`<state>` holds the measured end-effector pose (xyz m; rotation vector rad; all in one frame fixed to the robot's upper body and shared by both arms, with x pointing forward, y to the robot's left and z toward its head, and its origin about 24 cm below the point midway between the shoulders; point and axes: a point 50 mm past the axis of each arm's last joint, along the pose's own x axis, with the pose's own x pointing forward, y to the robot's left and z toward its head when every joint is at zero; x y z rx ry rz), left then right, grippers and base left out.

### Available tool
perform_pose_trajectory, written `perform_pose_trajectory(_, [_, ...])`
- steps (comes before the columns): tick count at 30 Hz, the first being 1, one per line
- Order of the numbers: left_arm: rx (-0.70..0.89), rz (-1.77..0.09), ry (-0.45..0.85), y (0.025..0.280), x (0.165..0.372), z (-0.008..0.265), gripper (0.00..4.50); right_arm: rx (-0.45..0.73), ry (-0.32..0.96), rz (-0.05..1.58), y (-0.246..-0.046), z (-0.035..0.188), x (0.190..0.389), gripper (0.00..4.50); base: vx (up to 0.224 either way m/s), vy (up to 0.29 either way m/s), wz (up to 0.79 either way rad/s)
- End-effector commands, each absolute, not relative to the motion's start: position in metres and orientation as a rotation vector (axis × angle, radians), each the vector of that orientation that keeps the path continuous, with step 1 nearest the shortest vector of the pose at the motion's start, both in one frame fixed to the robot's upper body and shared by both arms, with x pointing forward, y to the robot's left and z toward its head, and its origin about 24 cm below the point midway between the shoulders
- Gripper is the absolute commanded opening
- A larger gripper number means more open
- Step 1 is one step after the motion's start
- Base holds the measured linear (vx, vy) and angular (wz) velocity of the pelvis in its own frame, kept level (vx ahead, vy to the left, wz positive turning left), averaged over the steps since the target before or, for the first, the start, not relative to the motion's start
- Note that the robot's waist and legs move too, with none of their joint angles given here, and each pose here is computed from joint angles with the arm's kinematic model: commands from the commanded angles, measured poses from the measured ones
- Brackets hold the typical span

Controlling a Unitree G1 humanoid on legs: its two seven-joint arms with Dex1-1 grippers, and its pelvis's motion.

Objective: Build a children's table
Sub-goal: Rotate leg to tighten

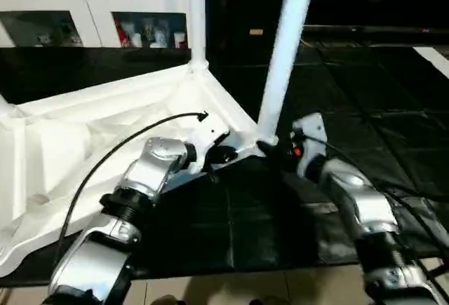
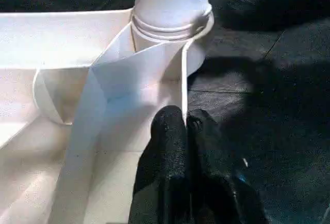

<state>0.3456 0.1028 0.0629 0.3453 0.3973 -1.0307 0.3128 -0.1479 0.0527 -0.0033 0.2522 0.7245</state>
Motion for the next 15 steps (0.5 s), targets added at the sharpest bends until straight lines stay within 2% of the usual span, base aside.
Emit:
perform_pose_trajectory(1, [0.404,-1.074,0.350,0.114,0.348,0.073,0.00,-0.041,0.220,0.820,-0.159,0.063,0.307,3.66,0.000,0.000,0.00])
perform_pose_trajectory(3, [0.409,-1.089,0.355,0.116,0.347,0.072,0.00,-0.051,0.220,0.829,-0.163,0.063,0.306,3.80,0.000,0.000,0.00])
perform_pose_trajectory(4, [0.443,-1.151,0.344,0.120,0.343,0.070,0.00,-0.086,0.216,0.856,-0.172,0.067,0.304,3.92,0.000,0.000,0.00])
perform_pose_trajectory(6, [0.442,-1.191,0.352,0.122,0.341,0.070,0.00,-0.100,0.217,0.866,-0.178,0.069,0.304,3.99,0.000,0.000,0.00])
perform_pose_trajectory(8, [0.452,-1.245,0.354,0.125,0.338,0.070,0.00,-0.108,0.212,0.895,-0.182,0.073,0.302,4.26,0.000,0.000,0.00])
perform_pose_trajectory(10, [0.493,-1.356,0.360,0.128,0.330,0.068,0.00,-0.121,0.213,1.011,-0.182,0.079,0.295,4.26,0.000,0.000,0.00])
perform_pose_trajectory(15, [0.503,-1.433,0.374,0.129,0.326,0.069,0.00,-0.156,0.237,1.127,-0.179,0.080,0.288,4.26,0.000,0.000,0.00])
